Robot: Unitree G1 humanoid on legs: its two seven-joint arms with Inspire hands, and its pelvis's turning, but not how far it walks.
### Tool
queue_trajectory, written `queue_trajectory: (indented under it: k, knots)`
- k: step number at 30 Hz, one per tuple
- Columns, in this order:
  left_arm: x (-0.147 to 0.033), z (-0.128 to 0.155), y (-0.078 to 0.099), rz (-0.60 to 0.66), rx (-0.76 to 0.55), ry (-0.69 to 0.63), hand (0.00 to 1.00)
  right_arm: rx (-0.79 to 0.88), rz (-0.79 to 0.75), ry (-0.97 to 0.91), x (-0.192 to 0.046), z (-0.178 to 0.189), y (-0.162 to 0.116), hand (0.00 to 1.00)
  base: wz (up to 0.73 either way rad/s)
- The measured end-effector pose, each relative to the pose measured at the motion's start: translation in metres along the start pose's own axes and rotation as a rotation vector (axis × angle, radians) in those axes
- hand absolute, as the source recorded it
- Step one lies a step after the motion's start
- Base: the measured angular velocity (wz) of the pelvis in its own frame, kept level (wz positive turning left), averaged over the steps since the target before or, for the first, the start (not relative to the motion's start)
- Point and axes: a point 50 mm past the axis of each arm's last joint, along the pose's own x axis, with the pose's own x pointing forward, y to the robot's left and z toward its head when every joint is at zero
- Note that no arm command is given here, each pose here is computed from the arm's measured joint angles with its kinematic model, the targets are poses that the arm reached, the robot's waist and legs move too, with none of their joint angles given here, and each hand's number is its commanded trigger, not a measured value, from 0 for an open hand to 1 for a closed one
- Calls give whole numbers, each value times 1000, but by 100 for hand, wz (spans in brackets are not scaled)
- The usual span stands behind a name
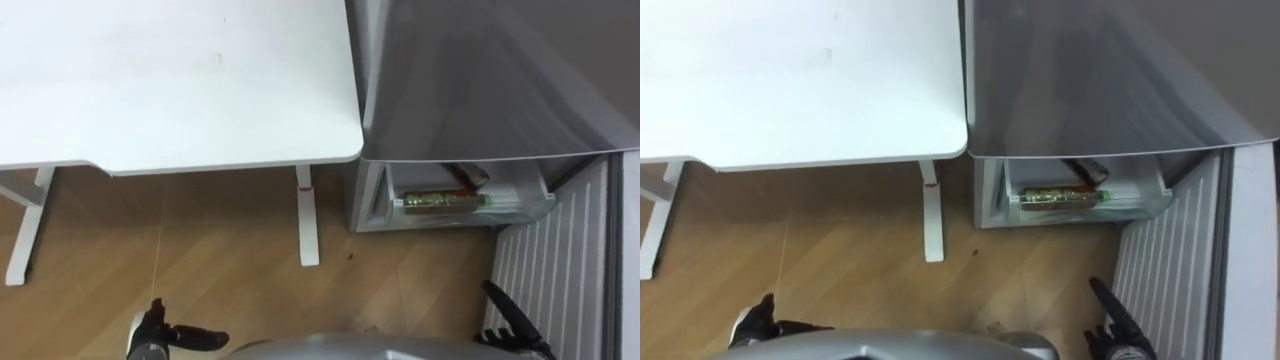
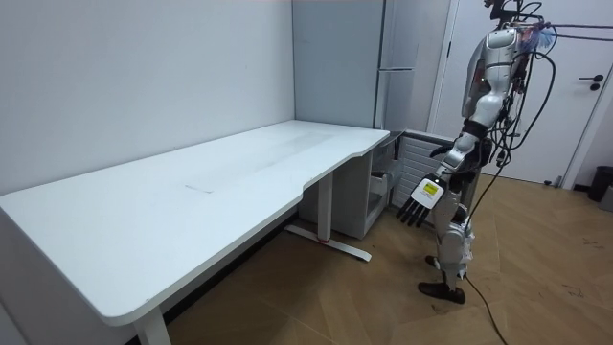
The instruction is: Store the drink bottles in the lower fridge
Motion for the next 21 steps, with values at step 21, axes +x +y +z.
queue_trajectory:
  k: [21]
  knots:
    - [-7, -27, -1, -17, 53, 78, 0, 204, 40, -36, 2, 7, 19, 0, 3]
